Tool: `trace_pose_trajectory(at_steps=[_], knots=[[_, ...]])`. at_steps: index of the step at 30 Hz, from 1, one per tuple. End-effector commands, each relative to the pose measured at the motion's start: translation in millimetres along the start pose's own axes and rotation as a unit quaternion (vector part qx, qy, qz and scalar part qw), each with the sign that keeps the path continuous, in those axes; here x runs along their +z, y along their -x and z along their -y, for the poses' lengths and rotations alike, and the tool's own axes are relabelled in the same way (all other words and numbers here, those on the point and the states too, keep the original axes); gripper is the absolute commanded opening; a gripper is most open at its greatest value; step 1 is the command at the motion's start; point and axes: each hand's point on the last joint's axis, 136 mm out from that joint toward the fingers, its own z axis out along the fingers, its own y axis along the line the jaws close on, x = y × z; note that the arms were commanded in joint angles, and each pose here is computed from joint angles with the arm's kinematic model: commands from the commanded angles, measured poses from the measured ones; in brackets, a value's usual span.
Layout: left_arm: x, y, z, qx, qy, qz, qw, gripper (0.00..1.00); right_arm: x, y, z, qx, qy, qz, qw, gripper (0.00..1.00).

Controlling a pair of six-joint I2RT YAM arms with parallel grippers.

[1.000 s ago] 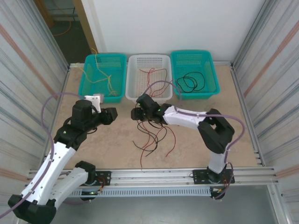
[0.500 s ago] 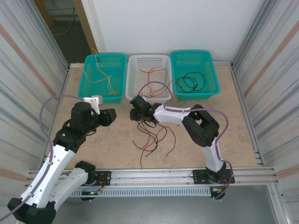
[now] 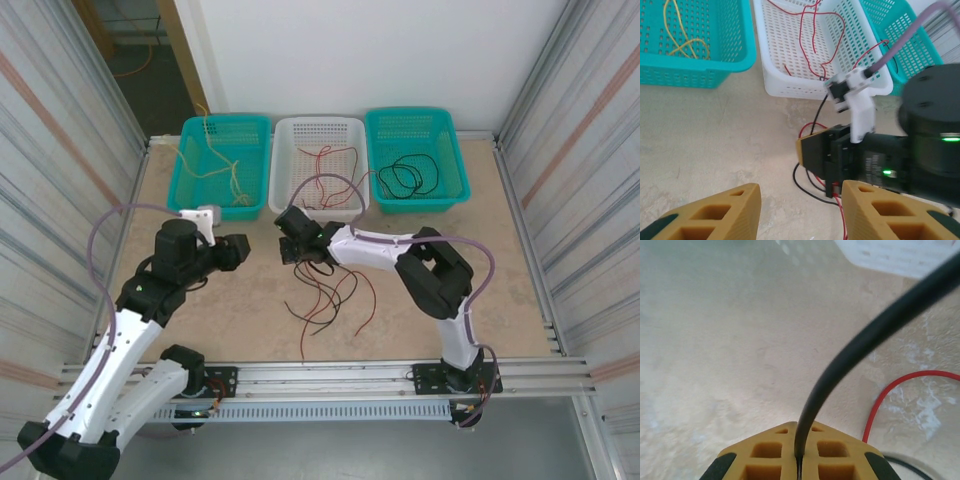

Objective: Untangle the cables

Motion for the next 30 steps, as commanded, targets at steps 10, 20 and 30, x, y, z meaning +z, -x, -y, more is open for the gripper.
trace_pose_trajectory(at_steps=[10,20,30], knots=[[17,-1,11,-0.033,-0.045,0.0,0.998,0.46,-141,75,-19,-0.058,0.045,0.119,0.99,0.0],[35,-15,16,-0.061,-0.068,-0.017,0.996,0.47,-228,113,-35,-0.063,0.102,0.196,0.973,0.0],[67,-10,61,-0.018,-0.103,-0.034,0.994,0.47,-289,130,-45,-0.059,0.152,0.246,0.956,0.0]])
